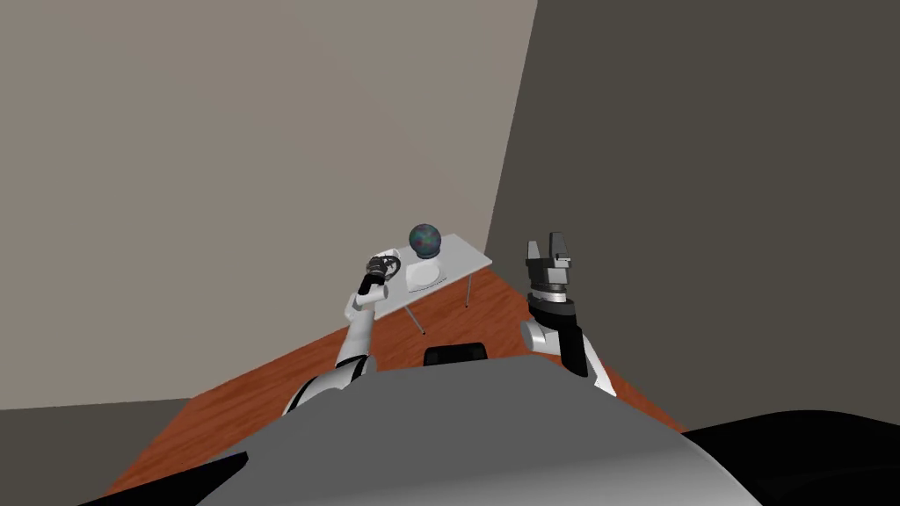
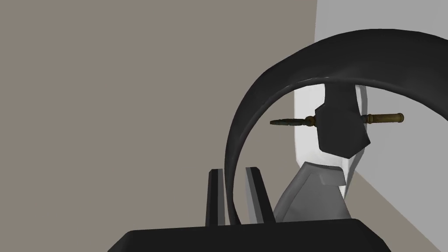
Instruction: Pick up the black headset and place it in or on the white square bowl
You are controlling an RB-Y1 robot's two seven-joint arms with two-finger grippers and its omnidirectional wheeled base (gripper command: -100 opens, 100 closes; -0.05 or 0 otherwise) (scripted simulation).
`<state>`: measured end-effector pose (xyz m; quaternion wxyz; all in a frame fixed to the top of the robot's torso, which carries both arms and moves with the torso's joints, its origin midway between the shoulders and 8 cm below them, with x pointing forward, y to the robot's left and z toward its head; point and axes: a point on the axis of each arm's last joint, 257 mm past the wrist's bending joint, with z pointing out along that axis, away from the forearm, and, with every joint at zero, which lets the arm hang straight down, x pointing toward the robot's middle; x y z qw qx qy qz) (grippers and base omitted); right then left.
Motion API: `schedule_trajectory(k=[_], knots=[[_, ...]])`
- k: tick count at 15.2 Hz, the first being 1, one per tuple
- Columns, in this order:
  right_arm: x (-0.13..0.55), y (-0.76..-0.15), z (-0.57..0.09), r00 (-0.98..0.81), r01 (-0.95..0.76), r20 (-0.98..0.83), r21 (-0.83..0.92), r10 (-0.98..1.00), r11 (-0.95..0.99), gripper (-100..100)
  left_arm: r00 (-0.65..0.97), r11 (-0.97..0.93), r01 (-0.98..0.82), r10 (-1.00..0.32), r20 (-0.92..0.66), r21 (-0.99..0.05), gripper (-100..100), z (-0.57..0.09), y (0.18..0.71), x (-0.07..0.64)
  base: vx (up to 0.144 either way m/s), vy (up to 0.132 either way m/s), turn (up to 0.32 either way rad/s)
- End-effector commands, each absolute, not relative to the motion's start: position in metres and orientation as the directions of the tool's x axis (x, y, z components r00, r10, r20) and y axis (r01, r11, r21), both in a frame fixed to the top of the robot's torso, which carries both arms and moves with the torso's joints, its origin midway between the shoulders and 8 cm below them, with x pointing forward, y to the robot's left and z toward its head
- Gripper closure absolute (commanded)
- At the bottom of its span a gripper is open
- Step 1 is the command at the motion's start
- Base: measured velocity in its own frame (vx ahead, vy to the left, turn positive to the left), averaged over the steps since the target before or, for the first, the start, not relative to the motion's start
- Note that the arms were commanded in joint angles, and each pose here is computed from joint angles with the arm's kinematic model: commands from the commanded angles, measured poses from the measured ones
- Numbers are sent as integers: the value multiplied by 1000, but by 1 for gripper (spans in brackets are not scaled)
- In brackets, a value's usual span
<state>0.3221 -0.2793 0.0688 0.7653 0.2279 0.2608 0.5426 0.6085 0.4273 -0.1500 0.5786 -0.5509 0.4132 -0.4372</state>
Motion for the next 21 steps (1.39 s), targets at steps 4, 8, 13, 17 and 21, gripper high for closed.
schedule_trajectory(k=[4, 8, 13, 17, 21], knots=[[322, -279, 69, 275, -711, -152, 632, 949, 308, 0, 333, 18, 52, -943, 0, -998, 100, -133, 463, 615, -47, 37, -152], [322, -279, 69, 275, -712, -152, 632, 949, 308, 0, 391, 16, 56, -920, 7, -998, 100, -115, 500, 616, -39, 53, -296], [322, -279, 69, 275, -711, -152, 632, 949, 308, 0, 468, -6, 66, -883, 36, -998, 100, -97, 549, 611, -39, 52, -232], [322, -279, 69, 275, -711, -152, 632, 949, 308, 0, 521, -32, 80, -851, 69, -996, 100, -86, 582, 603, -26, 49, -203], [322, -279, 69, 275, -711, -152, 632, 949, 308, 0, 552, -49, 93, -829, 93, -994, 100, -80, 603, 597, -11, 73, -162]])
